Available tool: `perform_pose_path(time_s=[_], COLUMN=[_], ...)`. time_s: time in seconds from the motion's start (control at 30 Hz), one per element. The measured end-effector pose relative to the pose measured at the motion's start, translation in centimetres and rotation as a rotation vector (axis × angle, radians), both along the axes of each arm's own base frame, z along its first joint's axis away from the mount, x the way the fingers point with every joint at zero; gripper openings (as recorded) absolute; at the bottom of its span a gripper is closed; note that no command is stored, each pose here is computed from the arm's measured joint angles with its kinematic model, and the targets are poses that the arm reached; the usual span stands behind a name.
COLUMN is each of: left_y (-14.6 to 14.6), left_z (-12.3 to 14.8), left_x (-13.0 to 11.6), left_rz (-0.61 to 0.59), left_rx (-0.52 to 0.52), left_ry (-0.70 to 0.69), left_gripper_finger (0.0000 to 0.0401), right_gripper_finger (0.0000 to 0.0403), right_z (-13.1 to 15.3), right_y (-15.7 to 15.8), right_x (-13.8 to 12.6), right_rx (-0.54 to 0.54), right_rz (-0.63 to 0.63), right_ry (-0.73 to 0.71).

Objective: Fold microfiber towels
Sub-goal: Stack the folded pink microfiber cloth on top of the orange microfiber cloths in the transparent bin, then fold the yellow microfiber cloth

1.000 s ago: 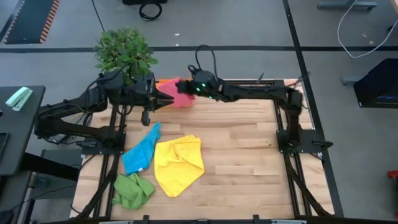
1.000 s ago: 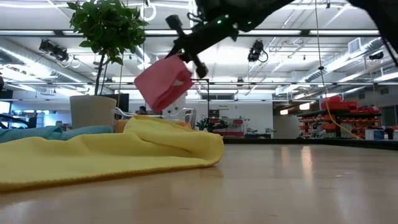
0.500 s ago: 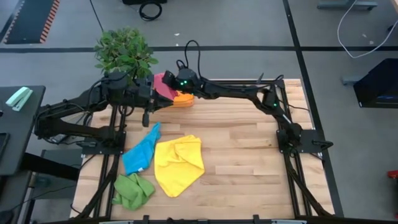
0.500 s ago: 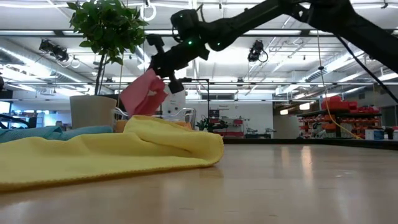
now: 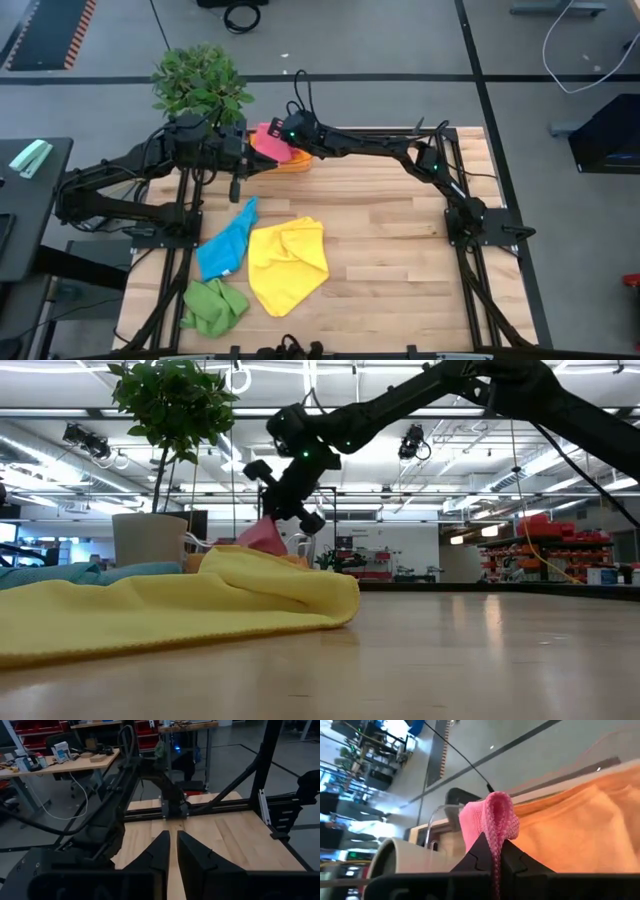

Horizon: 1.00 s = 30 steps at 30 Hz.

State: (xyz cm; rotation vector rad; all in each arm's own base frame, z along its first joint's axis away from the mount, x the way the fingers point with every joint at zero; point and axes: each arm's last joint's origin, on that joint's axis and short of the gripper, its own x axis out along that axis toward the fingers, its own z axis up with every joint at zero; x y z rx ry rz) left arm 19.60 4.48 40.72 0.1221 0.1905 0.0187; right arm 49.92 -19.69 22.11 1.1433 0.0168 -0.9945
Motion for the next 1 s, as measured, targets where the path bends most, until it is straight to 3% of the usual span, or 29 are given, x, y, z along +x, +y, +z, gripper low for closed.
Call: perform_pose_path(time_s=[0.3,0.6,0.77,0.9,1.0], left_y=[0.0,0.0,0.0,0.0,0.0], left_z=[0.0,0.0,0.0,0.0,0.0], left_x=[0.1,0.1,0.1,0.1,0.1], left_rz=[0.0,0.0,0.001,0.001,0.002], left_rx=[0.0,0.0,-0.006,-0.007,-0.008], left_ry=[0.001,-0.001,-0.001,-0.001,-0.001], left_gripper_finger=[0.0033,0.0032,0.0036,0.0031,0.0024], right_gripper_finger=[0.0024,0.0126,0.017,0.0177,0.0147], right_z=[-0.2,0.3,3.4,5.5,5.7], right_y=[-0.8,-1.7,-2.1,-2.2,-1.7], right_x=[-0.5,-1.3,-2.7,-3.8,-3.9], right_rx=[-0.091,-0.158,-0.283,-0.374,-0.322], right_rz=[0.103,0.189,0.211,0.257,0.42], right_ry=[0.143,0.261,0.357,0.444,0.406])
